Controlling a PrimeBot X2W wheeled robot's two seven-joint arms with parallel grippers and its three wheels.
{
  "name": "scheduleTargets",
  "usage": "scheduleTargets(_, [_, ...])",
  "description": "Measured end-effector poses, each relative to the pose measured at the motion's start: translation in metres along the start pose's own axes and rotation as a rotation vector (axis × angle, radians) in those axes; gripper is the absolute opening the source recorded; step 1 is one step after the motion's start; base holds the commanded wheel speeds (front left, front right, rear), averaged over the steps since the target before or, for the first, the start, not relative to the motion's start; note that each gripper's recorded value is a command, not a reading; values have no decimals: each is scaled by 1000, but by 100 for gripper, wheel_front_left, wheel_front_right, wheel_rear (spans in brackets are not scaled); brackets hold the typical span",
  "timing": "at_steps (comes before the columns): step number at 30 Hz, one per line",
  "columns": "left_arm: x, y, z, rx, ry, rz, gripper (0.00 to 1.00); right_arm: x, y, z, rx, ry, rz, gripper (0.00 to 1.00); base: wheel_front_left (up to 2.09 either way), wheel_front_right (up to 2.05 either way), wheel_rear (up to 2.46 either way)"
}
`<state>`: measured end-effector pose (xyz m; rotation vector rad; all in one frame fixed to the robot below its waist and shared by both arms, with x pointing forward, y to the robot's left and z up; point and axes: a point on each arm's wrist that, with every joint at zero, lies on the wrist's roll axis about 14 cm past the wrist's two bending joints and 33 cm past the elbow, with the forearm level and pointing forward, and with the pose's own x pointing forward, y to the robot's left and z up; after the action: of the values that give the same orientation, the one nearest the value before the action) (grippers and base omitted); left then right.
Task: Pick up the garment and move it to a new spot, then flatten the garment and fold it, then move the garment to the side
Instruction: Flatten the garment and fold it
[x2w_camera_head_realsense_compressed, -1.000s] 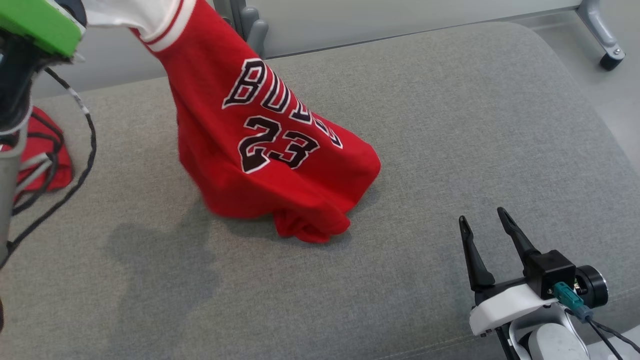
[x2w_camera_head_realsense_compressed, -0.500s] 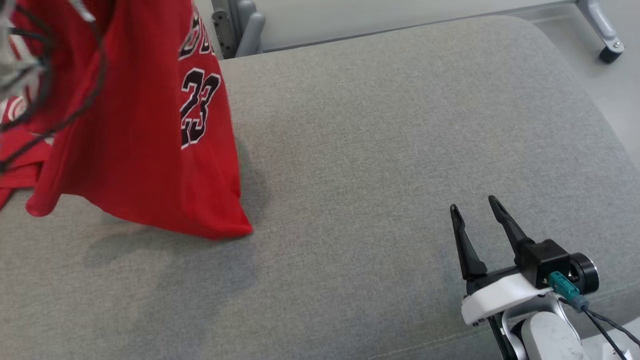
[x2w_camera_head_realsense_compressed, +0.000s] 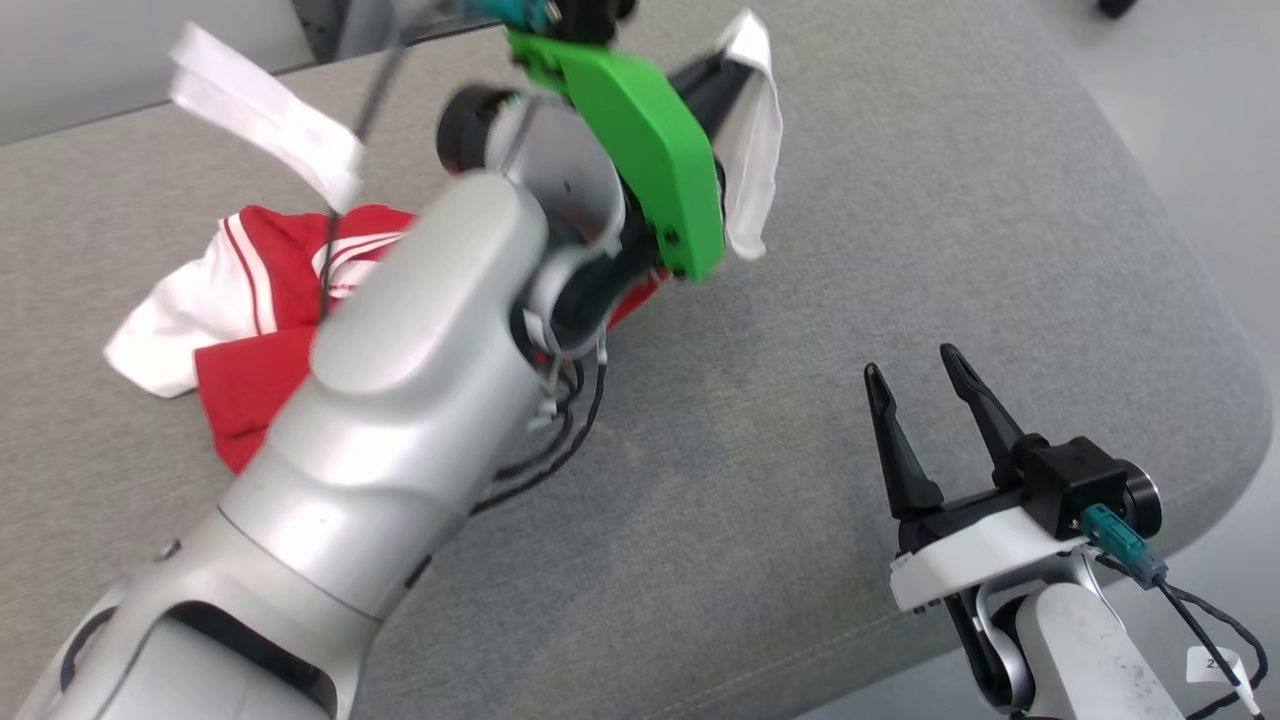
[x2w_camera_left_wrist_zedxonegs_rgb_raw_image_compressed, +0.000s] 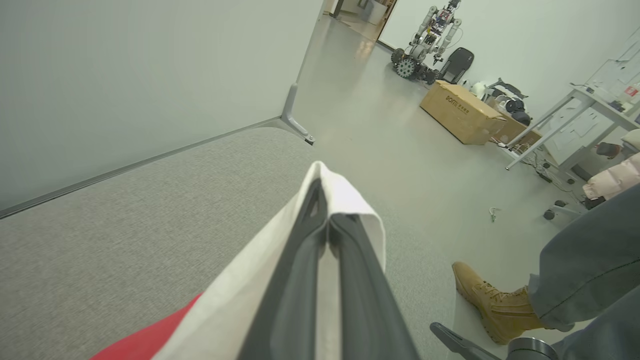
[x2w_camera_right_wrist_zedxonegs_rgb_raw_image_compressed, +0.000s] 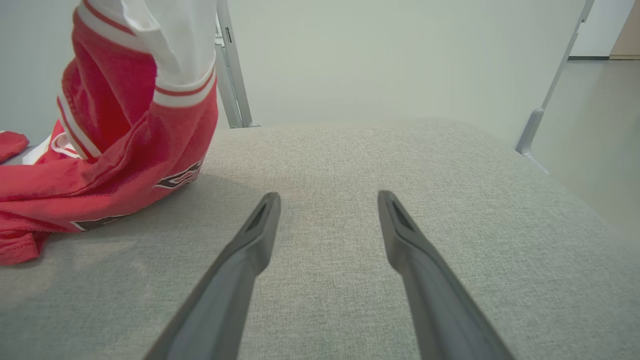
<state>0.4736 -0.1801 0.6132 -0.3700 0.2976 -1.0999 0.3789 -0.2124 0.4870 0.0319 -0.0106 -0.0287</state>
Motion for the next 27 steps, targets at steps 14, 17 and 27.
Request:
scheduleTargets(14, [33, -16, -188, 55, 309, -176, 100, 0, -33, -24, 27, 82, -109, 100, 0, 0, 0])
scheduleTargets(17, [29, -24, -205, 157, 353, -234, 100, -7, -43, -30, 10, 107, -143, 100, 0, 0, 0])
scheduleTargets(27, [-6, -40, -211, 299, 387, -271, 100, -24, -45, -36, -21, 129, -154, 100, 0, 0, 0])
